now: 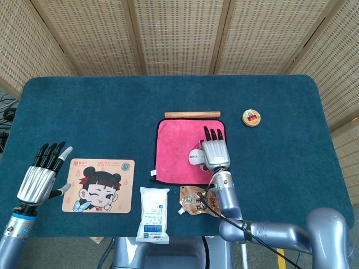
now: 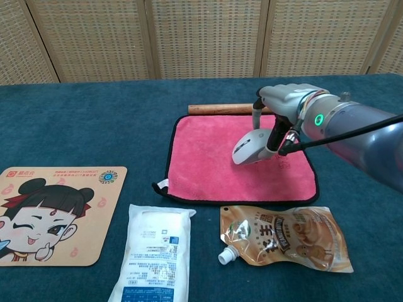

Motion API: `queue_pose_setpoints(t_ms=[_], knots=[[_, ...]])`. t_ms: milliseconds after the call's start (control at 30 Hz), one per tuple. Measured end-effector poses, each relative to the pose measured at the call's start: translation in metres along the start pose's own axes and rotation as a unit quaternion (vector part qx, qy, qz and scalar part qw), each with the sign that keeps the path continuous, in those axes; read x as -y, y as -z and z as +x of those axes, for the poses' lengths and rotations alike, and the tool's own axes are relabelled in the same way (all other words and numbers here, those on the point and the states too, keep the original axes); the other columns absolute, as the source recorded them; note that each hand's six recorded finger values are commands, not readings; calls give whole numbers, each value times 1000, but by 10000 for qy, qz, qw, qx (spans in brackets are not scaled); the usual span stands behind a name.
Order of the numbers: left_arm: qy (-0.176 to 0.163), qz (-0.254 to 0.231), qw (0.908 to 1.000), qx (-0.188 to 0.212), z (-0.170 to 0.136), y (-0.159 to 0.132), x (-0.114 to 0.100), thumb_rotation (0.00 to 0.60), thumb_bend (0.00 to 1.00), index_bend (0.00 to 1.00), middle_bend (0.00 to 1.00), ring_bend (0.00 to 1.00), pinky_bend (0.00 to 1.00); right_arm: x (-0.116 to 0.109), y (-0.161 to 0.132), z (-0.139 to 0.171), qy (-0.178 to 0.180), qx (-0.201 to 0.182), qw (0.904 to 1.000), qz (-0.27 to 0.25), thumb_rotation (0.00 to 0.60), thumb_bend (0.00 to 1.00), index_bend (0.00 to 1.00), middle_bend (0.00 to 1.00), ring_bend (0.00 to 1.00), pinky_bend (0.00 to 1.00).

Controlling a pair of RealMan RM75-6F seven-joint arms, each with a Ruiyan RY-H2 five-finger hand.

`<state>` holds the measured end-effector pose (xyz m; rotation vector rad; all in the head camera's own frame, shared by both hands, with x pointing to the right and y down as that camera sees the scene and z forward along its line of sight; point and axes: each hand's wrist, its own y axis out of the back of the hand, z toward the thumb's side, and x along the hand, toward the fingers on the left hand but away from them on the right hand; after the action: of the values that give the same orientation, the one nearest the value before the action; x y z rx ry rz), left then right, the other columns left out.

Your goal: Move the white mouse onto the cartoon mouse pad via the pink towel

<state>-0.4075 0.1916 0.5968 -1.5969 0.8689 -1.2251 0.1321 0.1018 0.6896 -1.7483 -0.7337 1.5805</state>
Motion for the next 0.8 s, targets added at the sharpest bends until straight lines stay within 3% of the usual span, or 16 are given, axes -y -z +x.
queue_pose_setpoints(t_ms=[500,800], knots=[[-49,8,10000,-32,0,2,-2,600,33,0,0,0,0,8,-39,4,-67,-376,9990,-221,600,361,593,16,0,0],[21,38,10000,-45,0,2,1,600,34,0,0,0,0,14,-41,0,-98,-364,9989,-268,600,353,590,9,0,0]])
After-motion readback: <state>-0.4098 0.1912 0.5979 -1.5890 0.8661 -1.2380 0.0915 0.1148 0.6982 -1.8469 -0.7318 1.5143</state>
